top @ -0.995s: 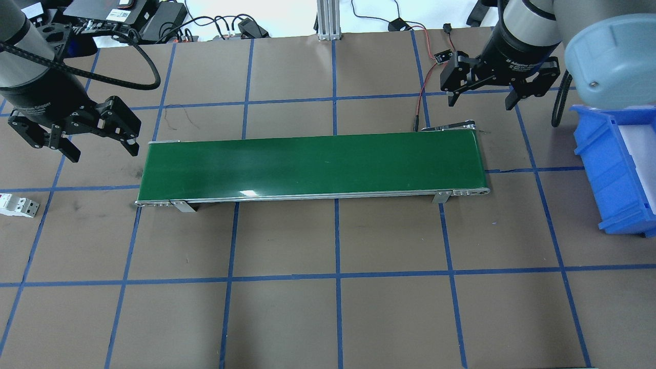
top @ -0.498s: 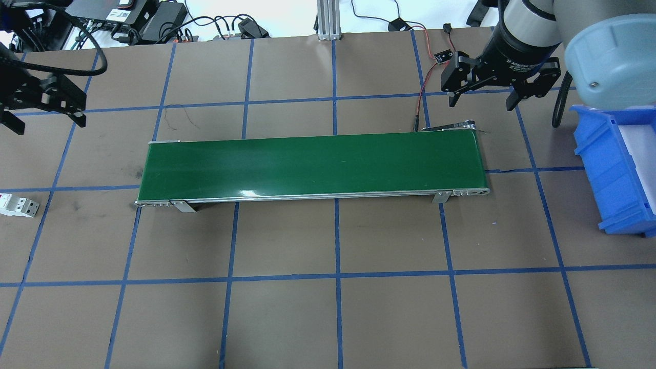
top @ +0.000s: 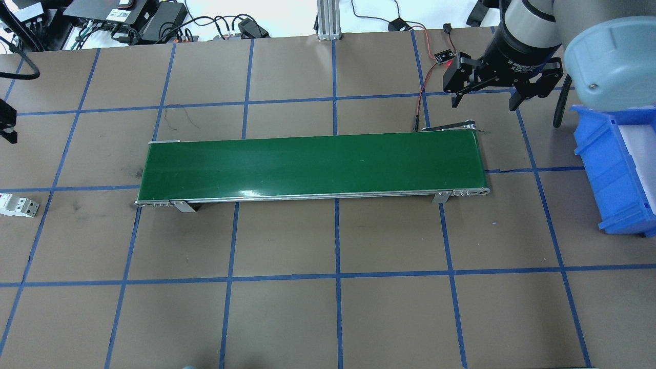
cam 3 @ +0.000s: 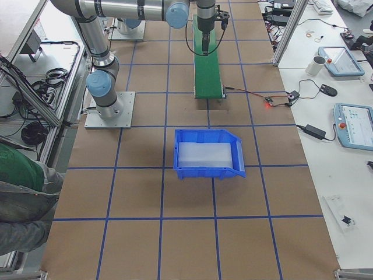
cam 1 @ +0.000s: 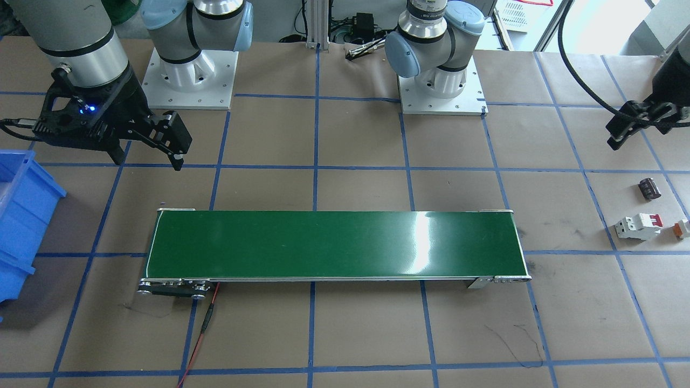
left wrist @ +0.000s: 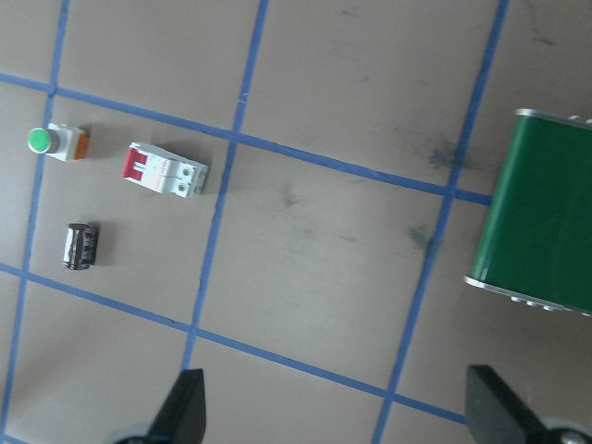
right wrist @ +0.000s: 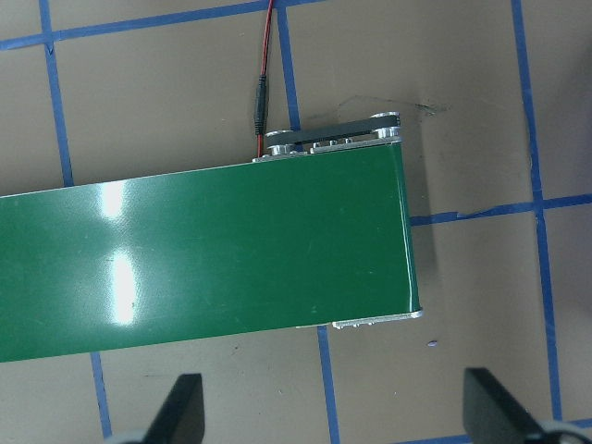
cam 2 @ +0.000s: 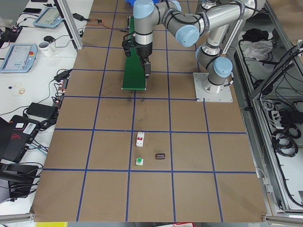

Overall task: Move capacitor from left to right
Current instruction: 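Move the left gripper outward over the capacitor beside the conveyor, then lower the left gripper onto the dark brown capacitor, then close the left gripper around the capacitor, then carry the capacitor with the left gripper over the conveyor's near end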

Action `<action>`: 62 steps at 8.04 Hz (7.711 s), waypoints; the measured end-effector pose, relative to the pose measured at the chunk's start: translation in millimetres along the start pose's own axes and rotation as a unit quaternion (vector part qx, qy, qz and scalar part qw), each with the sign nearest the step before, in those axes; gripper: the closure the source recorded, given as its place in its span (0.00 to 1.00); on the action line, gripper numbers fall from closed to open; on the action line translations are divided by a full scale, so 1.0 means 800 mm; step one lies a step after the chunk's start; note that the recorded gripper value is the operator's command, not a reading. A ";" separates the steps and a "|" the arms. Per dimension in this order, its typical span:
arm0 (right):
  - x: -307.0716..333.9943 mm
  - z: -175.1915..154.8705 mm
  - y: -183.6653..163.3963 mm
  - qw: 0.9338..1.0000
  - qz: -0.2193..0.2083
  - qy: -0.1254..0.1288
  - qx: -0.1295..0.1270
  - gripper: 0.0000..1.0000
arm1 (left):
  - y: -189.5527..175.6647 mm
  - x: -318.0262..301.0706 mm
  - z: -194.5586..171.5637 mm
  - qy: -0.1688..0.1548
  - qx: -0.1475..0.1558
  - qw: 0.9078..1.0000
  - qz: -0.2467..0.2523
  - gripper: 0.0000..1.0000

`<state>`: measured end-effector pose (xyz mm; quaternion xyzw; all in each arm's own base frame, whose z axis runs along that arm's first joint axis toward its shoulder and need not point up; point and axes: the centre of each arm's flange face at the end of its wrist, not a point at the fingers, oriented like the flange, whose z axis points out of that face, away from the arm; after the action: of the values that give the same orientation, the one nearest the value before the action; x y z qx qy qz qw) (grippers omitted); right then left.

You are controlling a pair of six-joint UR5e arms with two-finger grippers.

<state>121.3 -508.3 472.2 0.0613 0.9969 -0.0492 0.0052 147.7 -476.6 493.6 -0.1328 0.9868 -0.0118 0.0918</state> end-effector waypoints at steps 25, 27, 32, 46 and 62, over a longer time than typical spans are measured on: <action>0.002 0.004 0.000 1.000 -0.009 0.002 -0.003 0.00 | 0.011 -0.371 0.460 0.056 -0.007 0.995 0.081 0.00; 0.003 0.004 -0.001 1.000 -0.007 0.005 0.000 0.00 | 0.010 -0.371 0.469 0.055 -0.007 0.995 0.082 0.07; 0.004 0.005 0.000 1.000 -0.002 0.006 -0.002 0.00 | 0.011 -0.370 0.475 0.056 -0.011 0.995 0.084 0.50; 0.004 0.005 0.000 1.000 0.000 0.006 -0.002 0.00 | -0.045 -0.193 0.238 -0.032 -0.030 0.996 0.076 0.76; 0.004 0.006 0.000 1.000 0.000 0.008 -0.003 0.00 | -0.079 0.301 0.226 0.126 -0.015 0.992 -0.026 0.69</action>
<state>118.0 -508.4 467.2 0.0612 0.9971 -0.0458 -0.0024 -30.6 -601.2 275.9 -0.1574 0.9868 -0.0156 -0.0353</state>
